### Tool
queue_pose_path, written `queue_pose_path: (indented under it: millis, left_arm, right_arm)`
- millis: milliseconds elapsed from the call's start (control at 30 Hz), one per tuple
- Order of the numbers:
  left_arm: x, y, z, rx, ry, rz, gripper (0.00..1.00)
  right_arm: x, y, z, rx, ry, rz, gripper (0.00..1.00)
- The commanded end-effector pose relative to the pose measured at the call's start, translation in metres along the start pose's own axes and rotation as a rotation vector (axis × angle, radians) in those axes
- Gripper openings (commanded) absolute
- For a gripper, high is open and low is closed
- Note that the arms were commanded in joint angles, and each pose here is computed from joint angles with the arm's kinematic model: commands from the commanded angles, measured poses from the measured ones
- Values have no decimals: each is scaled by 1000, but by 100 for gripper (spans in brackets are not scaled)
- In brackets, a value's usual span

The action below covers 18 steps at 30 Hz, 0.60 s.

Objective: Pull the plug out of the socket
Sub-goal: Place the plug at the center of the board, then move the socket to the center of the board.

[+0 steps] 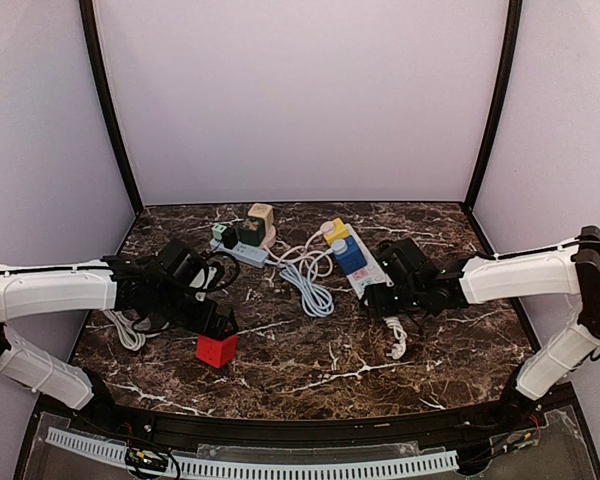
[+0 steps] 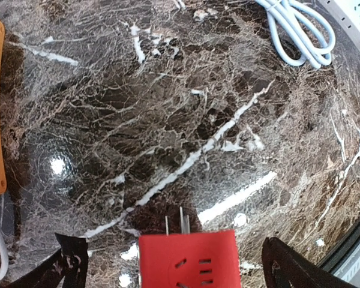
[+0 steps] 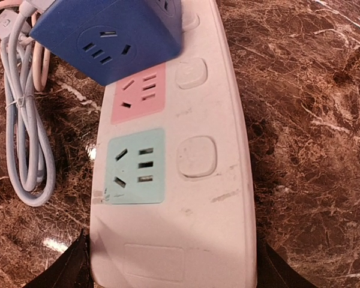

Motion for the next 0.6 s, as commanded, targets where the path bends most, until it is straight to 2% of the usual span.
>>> queue_pose_path:
  millis: [0, 167, 267, 367, 567]
  left_arm:
    - [-12, -25, -19, -56, 41, 39, 99]
    - [-26, -49, -47, -86, 124, 53, 99]
    - [-34, -57, -64, -116, 167, 80, 99]
    - [-48, -60, -89, -159, 213, 120, 99]
    - [-83, -61, -136, -213, 276, 222, 99]
  right_arm:
    - [-3, -16, -20, -95, 43, -20, 45]
    - [-3, -26, -25, -123, -1, -32, 65]
    - [-3, -32, -31, -134, -28, -37, 80]
    - [-4, -36, -35, -139, -43, -30, 85]
    - [0, -31, -32, -110, -53, -41, 88]
Point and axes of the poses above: each gripper's point midway between its finger pads, its own y axis out along the fingers, its own x axis along the line the jaws close on, z = x × y, the point moved 3 cm from there along -y, back along the fingers, and after that the axes turned 10 degrees about -y, right-handed, at the moved point
